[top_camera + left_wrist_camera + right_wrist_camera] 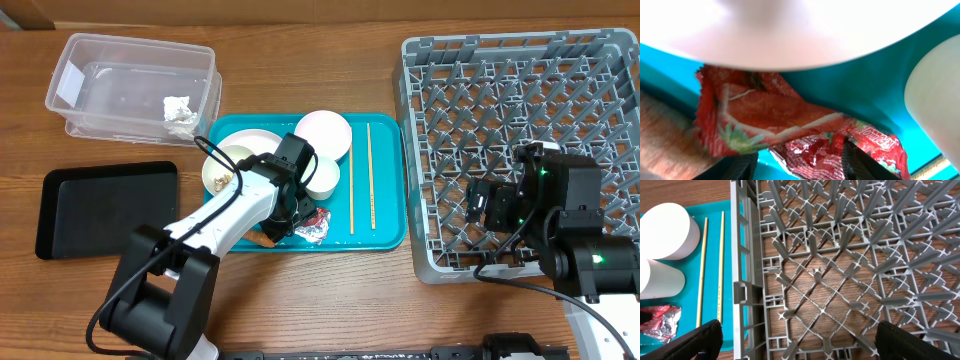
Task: Sort waste into correct bins and load items into the dishwasher
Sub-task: 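Lower the left gripper onto the red wrapper and grasp it, then carry the red wrapper left and drop it into the clear bin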
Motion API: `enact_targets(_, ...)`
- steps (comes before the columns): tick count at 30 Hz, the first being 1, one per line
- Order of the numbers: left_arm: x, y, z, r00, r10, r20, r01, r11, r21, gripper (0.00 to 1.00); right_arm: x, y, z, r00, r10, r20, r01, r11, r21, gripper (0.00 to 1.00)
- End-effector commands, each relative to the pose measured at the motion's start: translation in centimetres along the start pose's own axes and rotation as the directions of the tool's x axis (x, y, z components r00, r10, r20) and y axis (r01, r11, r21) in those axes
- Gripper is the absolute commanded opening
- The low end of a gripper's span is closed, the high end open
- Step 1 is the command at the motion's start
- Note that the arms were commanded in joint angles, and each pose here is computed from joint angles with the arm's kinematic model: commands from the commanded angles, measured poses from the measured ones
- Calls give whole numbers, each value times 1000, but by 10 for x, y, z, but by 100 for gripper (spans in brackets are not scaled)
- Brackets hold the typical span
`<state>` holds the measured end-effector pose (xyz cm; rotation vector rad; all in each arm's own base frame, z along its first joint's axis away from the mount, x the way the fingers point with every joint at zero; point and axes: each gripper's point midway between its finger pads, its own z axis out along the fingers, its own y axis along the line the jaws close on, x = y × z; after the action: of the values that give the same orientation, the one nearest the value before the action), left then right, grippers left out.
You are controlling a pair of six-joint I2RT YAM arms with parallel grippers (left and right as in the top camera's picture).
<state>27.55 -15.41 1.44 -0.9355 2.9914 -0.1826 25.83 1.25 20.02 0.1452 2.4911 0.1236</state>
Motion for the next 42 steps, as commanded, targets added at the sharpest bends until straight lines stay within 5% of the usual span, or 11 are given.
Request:
enact_targets(1, -1, 6, 13, 1000, -5, 7, 6, 999, -46, 54, -12, 2, -9, 999, -8, 42, 8, 1000, -3, 100)
enact_targets(5, 2, 7, 18, 1000, -8, -13, 7, 998, -54, 40, -12, 2, -9, 999, -8, 42, 8, 1000, -3, 100)
enact_targets(10, 3, 5, 18, 1000, 21, -21, -22, 999, -41, 4, -12, 2, -9, 999, -8, 42, 8, 1000, -3, 100)
enact_targets(19, 5, -1, -16, 996, 88, 3, -88, 996, 25, 4, -12, 2, -9, 999, -8, 42, 8, 1000, -3, 100)
enact_targets(23, -1, -2, -63, 981, 149, 120, -161, 982, 97, 4, -12, 2, -9, 999, -8, 42, 8, 1000, -3, 100)
enact_targets(28, -50, 14, -134, 889, 156, 431, -224, 968, 113, 4, -12, 3, -9, 999, -8, 43, 8, 1000, -3, 100)
enact_targets(35, -118, 36, -178, 810, 87, 580, -199, 971, 132, 4, -12, 3, -9, 999, -8, 43, 8, 1000, -3, 100)
enact_targets(42, -200, 55, -228, 633, -42, 773, -164, 968, 187, 4, -12, 3, -9, 999, -8, 43, 8, 1000, -3, 100)
